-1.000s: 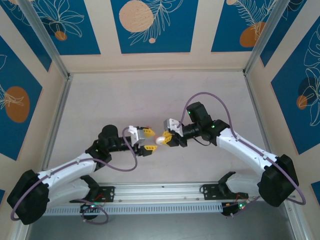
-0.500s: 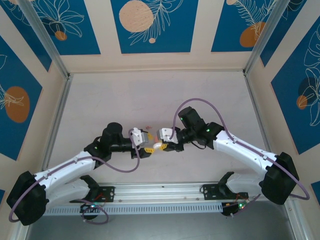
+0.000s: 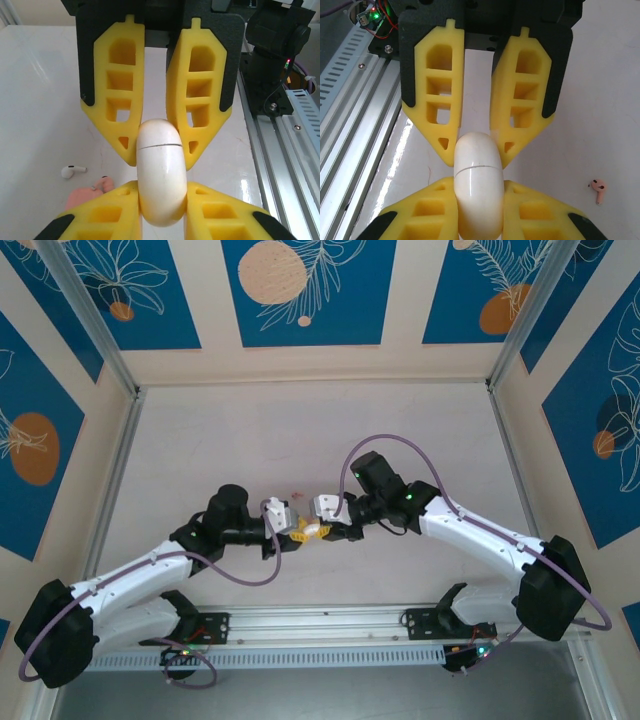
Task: Insert wireless bluetooth earbuds into charging case
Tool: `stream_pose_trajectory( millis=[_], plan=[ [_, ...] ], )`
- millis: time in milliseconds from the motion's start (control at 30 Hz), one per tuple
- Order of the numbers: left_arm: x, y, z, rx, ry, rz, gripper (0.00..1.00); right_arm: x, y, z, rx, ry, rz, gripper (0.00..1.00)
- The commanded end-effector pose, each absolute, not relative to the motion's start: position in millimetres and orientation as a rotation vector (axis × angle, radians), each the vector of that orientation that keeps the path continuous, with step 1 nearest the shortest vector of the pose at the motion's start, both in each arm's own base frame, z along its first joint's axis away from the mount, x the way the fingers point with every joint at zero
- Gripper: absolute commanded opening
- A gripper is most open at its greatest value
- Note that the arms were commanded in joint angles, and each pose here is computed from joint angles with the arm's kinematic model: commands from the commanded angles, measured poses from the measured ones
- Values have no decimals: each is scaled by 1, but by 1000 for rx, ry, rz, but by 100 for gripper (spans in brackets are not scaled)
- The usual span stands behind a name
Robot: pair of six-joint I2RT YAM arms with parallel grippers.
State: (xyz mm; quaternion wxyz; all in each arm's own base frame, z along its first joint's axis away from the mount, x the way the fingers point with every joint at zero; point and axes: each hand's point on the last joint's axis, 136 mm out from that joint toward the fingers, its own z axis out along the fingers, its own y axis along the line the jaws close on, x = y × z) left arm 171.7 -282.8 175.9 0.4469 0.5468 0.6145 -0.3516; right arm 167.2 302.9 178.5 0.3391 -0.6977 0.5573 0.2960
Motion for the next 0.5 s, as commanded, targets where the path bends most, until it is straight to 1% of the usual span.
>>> stream_pose_trajectory(
  millis=[0, 33, 67, 167, 300, 467],
  plan=[
    [170, -288, 191, 1340, 1436, -891, 19, 161, 307, 197, -1787, 1368, 829, 23],
    [169, -288, 192, 1332, 1428, -898, 19, 162, 303, 197, -1759, 1373, 843, 29],
    [169, -289, 194, 1325, 1418, -910, 19, 162, 299, 198, -1729, 1376, 862, 33],
    [165, -291, 202, 1307, 1384, -954, 19, 162, 286, 200, -1633, 1370, 941, 40],
    [162, -293, 211, 1277, 1341, -993, 19, 157, 275, 212, -1548, 1324, 1056, 42],
    [160, -294, 219, 1257, 1307, -1026, 19, 152, 275, 222, -1530, 1278, 1131, 44]
  ],
)
